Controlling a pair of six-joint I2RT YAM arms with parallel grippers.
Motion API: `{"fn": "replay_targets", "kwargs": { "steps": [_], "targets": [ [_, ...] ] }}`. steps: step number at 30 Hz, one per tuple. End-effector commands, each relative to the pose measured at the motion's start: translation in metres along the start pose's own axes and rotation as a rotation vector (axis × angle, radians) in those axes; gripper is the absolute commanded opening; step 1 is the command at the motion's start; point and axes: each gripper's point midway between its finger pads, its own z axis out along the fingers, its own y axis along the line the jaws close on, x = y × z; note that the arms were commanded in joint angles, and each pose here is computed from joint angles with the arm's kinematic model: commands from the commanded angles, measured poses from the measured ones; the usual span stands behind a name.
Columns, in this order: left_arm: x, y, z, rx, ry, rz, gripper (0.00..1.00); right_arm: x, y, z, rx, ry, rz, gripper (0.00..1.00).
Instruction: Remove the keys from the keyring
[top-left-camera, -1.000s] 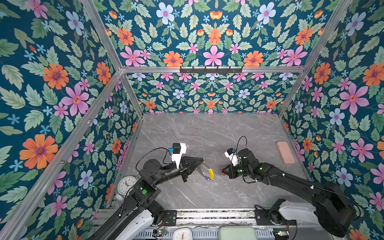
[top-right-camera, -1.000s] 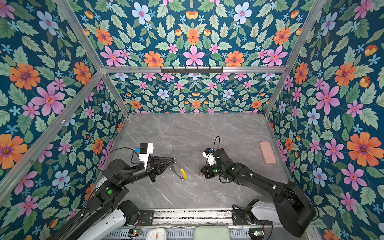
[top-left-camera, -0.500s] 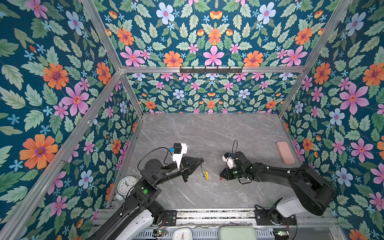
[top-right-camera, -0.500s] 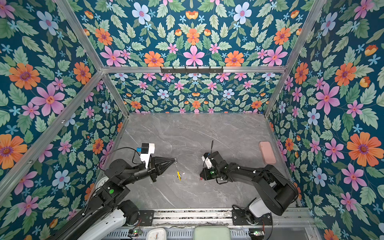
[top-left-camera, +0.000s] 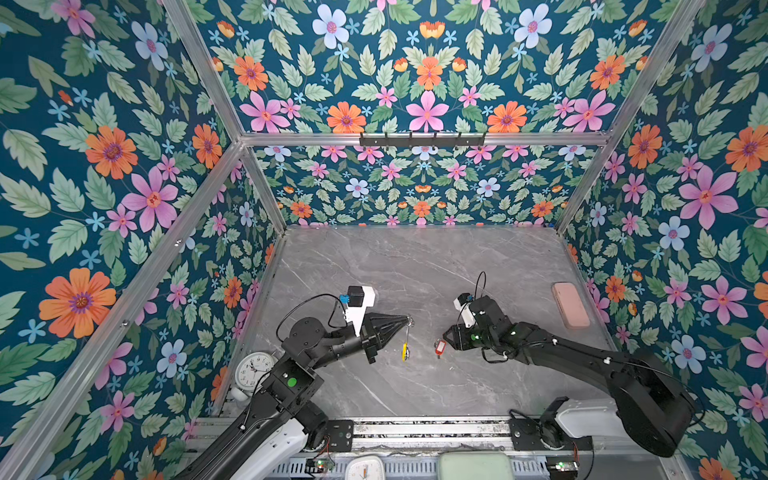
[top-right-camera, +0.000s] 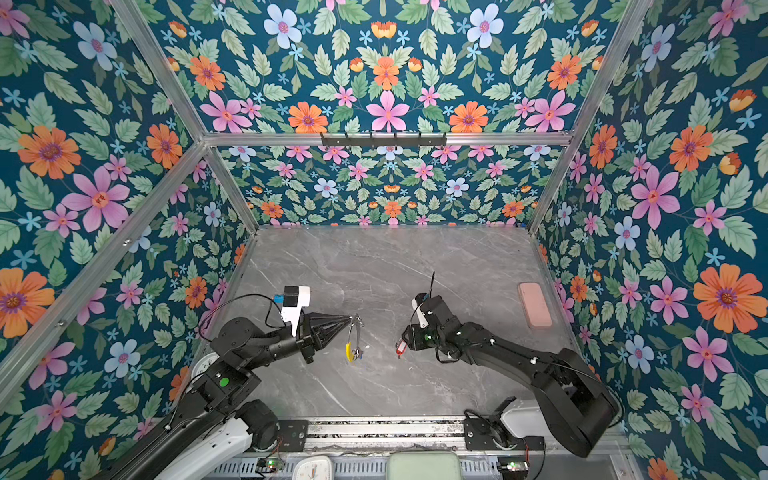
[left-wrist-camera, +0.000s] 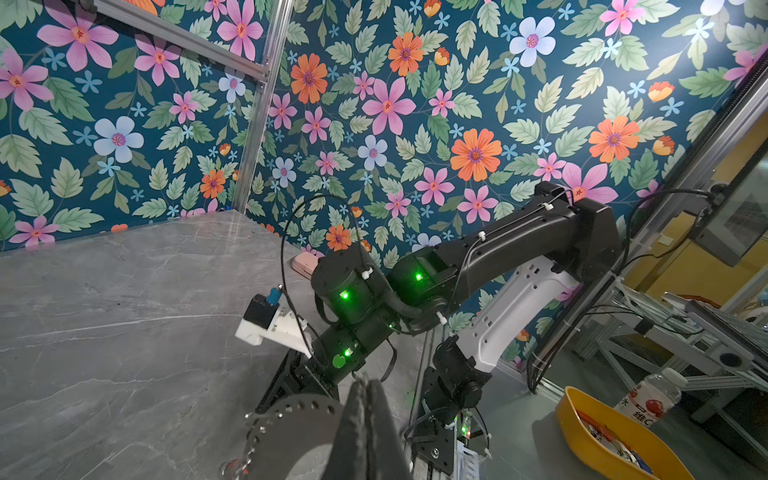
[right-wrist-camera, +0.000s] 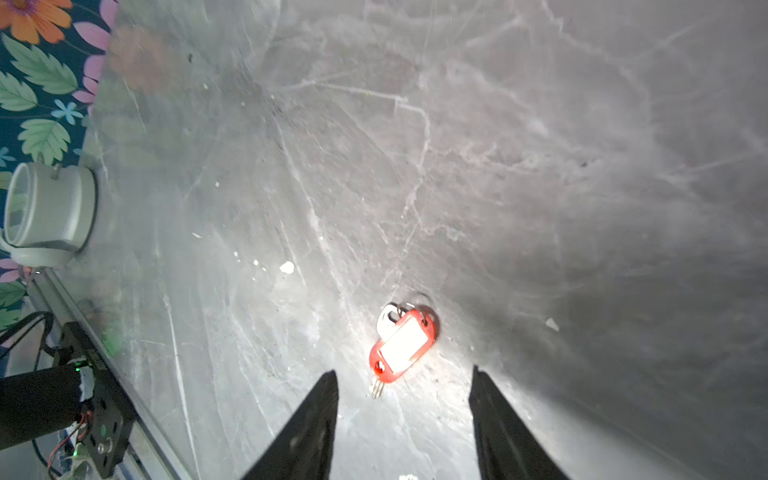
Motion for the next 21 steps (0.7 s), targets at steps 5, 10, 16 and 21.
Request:
{"fn": "replay_targets", "kwargs": {
  "steps": [5, 10, 16, 21],
  "targets": [
    [-0.015, 0.002, 0.0, -0.031, -0.044, 0.011, 0.0, -0.051, 0.055, -0.075, -0.162, -0.24, -0.143, 0.55],
    [-0.016, 0.012, 0.005, -0.076, -0.032, -0.012, 0.0, -0.067, 0.125, -0.139, -0.361, -0.404, -0.336, 0.58],
    [-0.02, 0.019, 0.007, -0.109, -0.047, -0.023, 0.0, -0.053, 0.193, -0.164, -0.535, -0.419, -0.518, 0.59],
    [-0.028, 0.027, 0.005, -0.16, -0.089, -0.043, 0.0, -0.049, 0.213, -0.15, -0.468, -0.442, -0.588, 0.65]
  ]
}}
